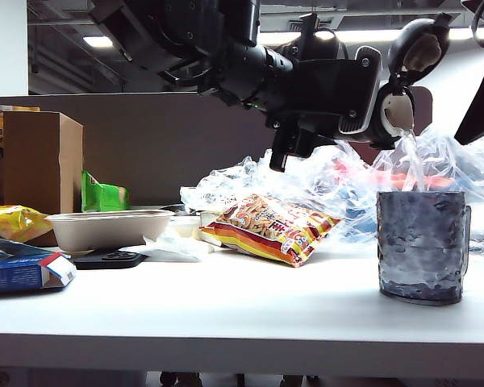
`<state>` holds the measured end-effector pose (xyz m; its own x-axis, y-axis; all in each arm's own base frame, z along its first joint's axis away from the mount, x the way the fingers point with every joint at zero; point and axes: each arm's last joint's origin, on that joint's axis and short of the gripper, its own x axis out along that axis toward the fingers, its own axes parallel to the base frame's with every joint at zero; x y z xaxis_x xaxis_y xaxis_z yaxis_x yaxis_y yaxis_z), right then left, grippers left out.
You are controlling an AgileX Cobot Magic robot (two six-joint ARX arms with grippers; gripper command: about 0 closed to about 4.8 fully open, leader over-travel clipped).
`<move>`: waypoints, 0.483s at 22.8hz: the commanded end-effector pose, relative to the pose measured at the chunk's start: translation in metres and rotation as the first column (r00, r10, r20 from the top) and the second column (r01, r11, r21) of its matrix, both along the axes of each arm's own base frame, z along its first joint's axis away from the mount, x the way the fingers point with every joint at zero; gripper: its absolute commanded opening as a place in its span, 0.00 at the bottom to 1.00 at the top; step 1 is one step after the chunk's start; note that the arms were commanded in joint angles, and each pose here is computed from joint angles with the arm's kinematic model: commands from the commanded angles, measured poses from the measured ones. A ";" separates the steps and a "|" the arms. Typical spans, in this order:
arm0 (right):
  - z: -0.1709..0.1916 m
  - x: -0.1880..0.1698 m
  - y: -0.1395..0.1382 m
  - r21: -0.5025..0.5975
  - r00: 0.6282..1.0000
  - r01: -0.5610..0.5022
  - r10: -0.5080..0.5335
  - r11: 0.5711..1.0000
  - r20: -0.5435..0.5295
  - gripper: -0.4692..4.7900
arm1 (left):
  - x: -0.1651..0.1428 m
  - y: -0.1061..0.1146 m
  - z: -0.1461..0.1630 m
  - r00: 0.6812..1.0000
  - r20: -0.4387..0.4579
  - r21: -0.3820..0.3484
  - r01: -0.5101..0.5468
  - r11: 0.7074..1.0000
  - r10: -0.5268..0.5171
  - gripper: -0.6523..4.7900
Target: Pick up the black thermos, pour some water into the cup, then place the black thermos back on the table.
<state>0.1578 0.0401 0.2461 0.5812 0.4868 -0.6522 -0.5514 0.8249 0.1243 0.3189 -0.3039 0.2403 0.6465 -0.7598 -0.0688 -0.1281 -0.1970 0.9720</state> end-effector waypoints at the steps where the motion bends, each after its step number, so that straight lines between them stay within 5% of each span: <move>1: 0.002 0.000 0.000 0.006 1.000 -0.005 0.005 1.000 0.008 1.00 | -0.001 0.000 0.015 0.997 0.079 -0.045 0.011 0.999 -0.008 0.12; 11: 0.000 -0.002 0.000 0.001 1.000 -0.004 0.004 1.000 -0.021 1.00 | 0.000 -0.001 0.020 0.994 0.106 -0.037 0.011 0.999 -0.007 0.12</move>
<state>0.1558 0.0397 0.2441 0.5615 0.4831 -0.6718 -0.5476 0.8256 0.1361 0.3199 -0.3047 0.2450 0.6465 -0.7614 -0.0476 -0.1779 -0.2111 0.9612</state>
